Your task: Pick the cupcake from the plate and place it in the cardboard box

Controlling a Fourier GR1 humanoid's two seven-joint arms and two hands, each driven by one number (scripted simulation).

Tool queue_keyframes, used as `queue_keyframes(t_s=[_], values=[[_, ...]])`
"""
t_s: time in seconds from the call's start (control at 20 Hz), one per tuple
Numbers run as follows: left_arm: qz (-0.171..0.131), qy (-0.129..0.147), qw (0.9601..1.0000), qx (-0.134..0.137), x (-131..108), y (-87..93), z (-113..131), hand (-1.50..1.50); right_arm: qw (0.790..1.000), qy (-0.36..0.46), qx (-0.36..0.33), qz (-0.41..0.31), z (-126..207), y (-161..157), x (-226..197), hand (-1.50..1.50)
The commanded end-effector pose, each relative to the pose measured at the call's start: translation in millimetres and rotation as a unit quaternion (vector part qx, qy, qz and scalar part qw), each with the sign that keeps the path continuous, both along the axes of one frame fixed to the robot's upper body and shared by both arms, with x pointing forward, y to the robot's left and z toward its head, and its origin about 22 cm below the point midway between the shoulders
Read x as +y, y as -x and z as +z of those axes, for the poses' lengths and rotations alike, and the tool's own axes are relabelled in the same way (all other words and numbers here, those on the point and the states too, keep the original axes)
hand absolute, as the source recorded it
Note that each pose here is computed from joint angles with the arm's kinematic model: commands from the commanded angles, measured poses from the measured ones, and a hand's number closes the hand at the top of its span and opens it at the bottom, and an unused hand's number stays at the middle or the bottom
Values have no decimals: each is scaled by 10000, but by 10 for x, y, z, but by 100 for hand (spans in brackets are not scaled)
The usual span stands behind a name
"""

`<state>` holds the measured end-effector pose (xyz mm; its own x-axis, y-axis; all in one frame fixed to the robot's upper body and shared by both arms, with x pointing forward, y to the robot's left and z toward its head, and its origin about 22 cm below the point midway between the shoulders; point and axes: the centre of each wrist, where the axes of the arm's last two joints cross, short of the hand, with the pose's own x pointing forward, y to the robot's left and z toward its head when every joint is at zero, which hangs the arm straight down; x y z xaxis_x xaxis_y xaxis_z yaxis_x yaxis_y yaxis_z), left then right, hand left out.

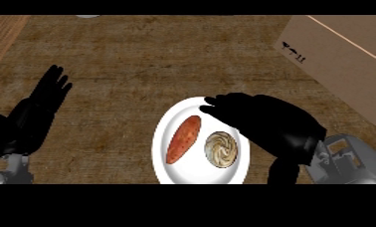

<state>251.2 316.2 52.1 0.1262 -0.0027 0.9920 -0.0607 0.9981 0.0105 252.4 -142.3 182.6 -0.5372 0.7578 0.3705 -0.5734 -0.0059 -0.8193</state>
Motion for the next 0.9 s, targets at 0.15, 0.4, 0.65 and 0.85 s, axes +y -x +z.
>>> queue_keyframes(t_s=[0.15,0.4,0.65,0.85], values=[[-19,-35,10000,4,-6,109,40,0,9987,472,185,-28,-84,123,63,-150],[-27,-99,9999,57,31,114,-149,0,9986,477,217,-41,-140,11,-103,-150],[-17,22,10000,-51,17,51,104,0,9998,105,135,77,-382,-14,-12,-150],[73,-66,9999,-21,142,-25,35,0,9998,148,33,138,-256,76,97,-150]])
